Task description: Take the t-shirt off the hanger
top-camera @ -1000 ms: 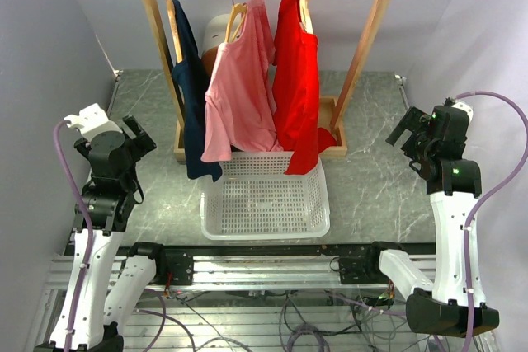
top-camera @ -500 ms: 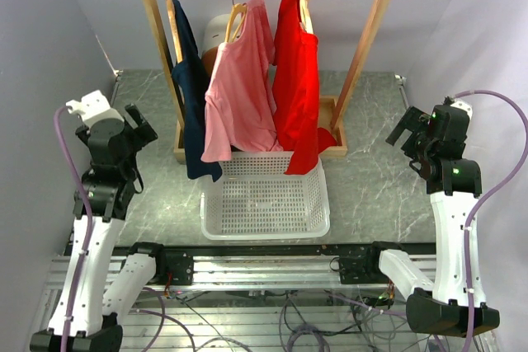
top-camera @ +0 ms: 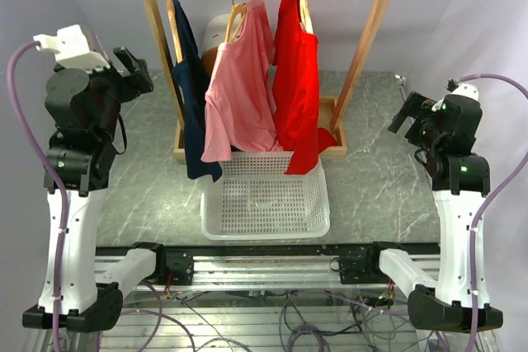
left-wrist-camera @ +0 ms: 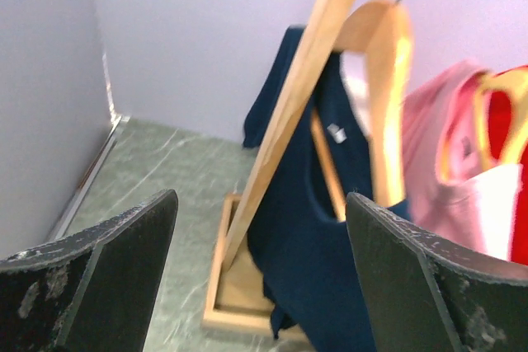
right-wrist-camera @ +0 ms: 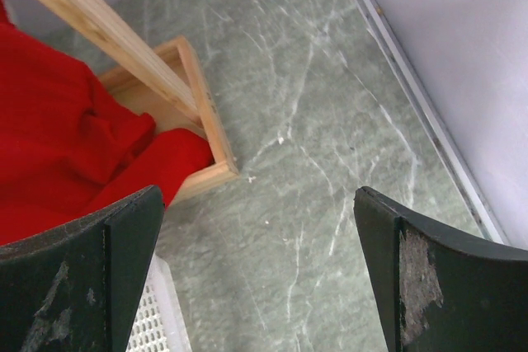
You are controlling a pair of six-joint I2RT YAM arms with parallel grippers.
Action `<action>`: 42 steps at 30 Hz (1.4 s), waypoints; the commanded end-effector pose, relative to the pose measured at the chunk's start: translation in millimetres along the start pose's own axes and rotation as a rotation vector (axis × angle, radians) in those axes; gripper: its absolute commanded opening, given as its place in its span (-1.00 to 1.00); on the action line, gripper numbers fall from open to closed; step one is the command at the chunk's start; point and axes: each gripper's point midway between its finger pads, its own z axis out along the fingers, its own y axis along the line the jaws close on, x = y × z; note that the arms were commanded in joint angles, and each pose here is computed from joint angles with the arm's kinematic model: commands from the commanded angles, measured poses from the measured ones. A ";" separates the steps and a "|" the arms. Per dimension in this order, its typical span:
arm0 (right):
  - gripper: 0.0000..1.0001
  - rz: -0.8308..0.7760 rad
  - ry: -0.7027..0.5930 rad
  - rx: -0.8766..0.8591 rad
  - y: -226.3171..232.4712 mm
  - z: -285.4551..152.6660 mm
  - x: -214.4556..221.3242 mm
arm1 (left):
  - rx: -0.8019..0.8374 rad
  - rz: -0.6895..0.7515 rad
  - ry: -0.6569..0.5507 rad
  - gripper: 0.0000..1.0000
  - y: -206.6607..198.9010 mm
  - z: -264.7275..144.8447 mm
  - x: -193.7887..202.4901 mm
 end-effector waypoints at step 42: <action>0.66 0.032 -0.227 -0.250 44.3 -48.4 -63.6 | 0.300 -0.070 0.056 0.36 -119.2 125.2 -9.5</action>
